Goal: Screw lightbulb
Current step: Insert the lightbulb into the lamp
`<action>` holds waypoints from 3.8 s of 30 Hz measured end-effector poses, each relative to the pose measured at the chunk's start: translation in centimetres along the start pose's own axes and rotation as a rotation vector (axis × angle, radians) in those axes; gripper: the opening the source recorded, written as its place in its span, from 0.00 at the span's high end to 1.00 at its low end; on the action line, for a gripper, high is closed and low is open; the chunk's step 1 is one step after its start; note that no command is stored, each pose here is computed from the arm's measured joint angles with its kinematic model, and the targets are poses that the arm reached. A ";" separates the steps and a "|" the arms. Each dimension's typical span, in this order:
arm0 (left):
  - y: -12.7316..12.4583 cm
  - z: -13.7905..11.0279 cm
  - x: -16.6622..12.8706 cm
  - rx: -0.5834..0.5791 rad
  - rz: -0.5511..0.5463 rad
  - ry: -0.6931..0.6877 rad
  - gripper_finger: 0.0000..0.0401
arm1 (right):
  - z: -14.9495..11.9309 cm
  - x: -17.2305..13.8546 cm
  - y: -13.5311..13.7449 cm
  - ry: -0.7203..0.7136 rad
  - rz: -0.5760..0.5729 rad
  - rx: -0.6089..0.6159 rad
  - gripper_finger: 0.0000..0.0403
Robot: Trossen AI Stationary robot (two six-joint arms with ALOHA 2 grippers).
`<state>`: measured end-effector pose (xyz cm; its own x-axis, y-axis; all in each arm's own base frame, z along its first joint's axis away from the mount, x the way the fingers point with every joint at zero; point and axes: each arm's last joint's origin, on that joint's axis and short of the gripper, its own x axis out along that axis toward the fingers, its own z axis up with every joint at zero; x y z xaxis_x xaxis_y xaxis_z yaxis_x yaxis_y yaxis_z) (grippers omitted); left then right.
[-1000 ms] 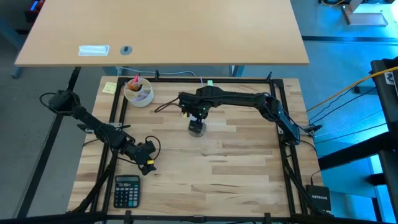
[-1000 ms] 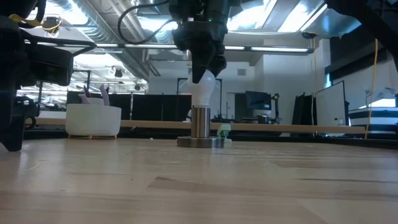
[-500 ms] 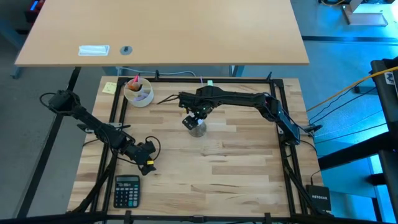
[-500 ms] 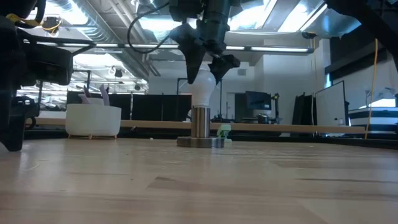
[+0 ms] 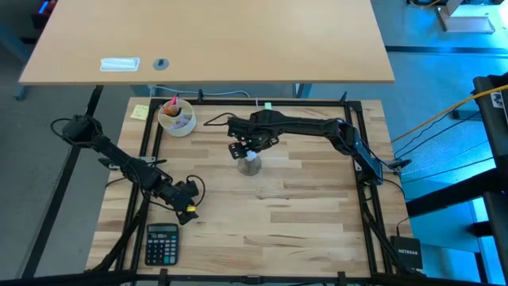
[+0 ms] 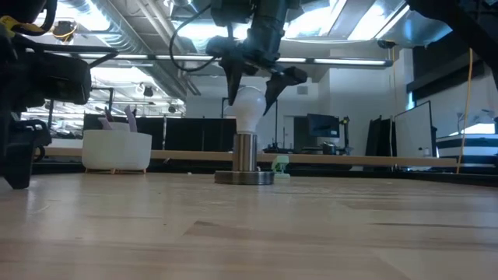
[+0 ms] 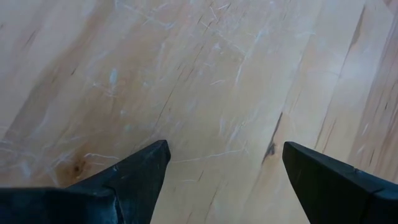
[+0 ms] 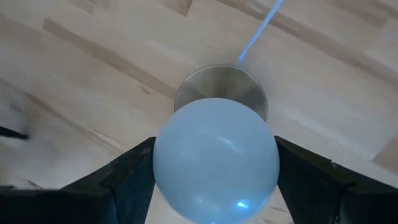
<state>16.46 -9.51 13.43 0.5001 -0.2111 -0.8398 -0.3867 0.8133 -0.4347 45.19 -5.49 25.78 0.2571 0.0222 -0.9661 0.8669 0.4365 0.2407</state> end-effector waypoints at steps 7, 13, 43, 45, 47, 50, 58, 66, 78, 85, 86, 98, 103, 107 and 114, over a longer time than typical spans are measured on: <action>0.0 0.0 0.0 0.006 0.000 0.000 0.23 | 0.0 0.0 0.0 -0.008 -0.005 0.010 0.28; 0.0 0.0 0.0 0.007 0.000 0.000 0.23 | 0.0 0.9 0.0 0.010 -0.012 -0.042 0.15; 0.0 0.0 0.0 -0.009 -0.004 0.007 0.23 | -0.1 -2.8 -1.2 0.059 0.053 -0.750 0.01; 0.0 0.0 0.0 -0.025 -0.004 0.007 0.23 | -0.2 -2.8 -1.2 0.056 0.055 -0.829 0.01; 0.0 0.0 0.0 -0.038 -0.005 0.008 0.23 | -0.2 -2.8 -1.2 0.054 0.057 -0.912 0.01; 0.0 0.0 0.0 -0.049 -0.005 0.008 0.23 | -0.1 -2.8 -1.2 0.045 0.055 -1.029 0.01; 0.0 0.0 0.0 -0.075 -0.006 0.009 0.23 | 0.4 -2.8 -0.4 -0.051 0.106 -1.204 0.01; 0.0 0.0 0.0 -0.074 -0.007 0.011 0.23 | 0.6 -1.5 -0.1 -0.040 0.123 -1.225 0.01; 0.0 0.0 0.0 -0.075 -0.008 0.012 0.23 | 0.6 -1.0 -0.4 -0.020 0.037 -1.246 0.01; 0.0 0.0 0.0 -0.075 -0.008 0.013 0.23 | 0.6 -1.0 -0.7 -0.006 0.002 -1.242 0.01; 0.0 0.0 0.0 -0.074 -0.008 0.013 0.23 | 0.6 -1.0 -0.7 -0.005 0.005 -1.241 0.01; 0.0 0.0 0.0 -0.070 -0.008 0.013 0.23 | 0.6 -1.0 -0.4 -0.014 0.041 -1.217 0.23; 0.0 0.0 0.0 -0.069 -0.007 0.013 0.23 | 0.6 -1.0 -0.4 -0.014 0.041 -1.209 0.27; 0.0 0.0 0.0 -0.068 -0.007 0.013 0.23 | 0.6 -1.0 -0.4 -0.013 0.041 -1.191 0.26; 0.0 -0.1 0.0 -0.063 -0.007 0.013 0.23 | 0.6 -1.0 -0.5 -0.016 0.028 -1.088 0.26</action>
<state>16.43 -9.56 13.42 0.4927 -0.2242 -0.8408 -0.4315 0.7761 -0.4598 44.78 -6.29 26.72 0.2834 0.0364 -0.9583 0.0204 0.9988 0.0440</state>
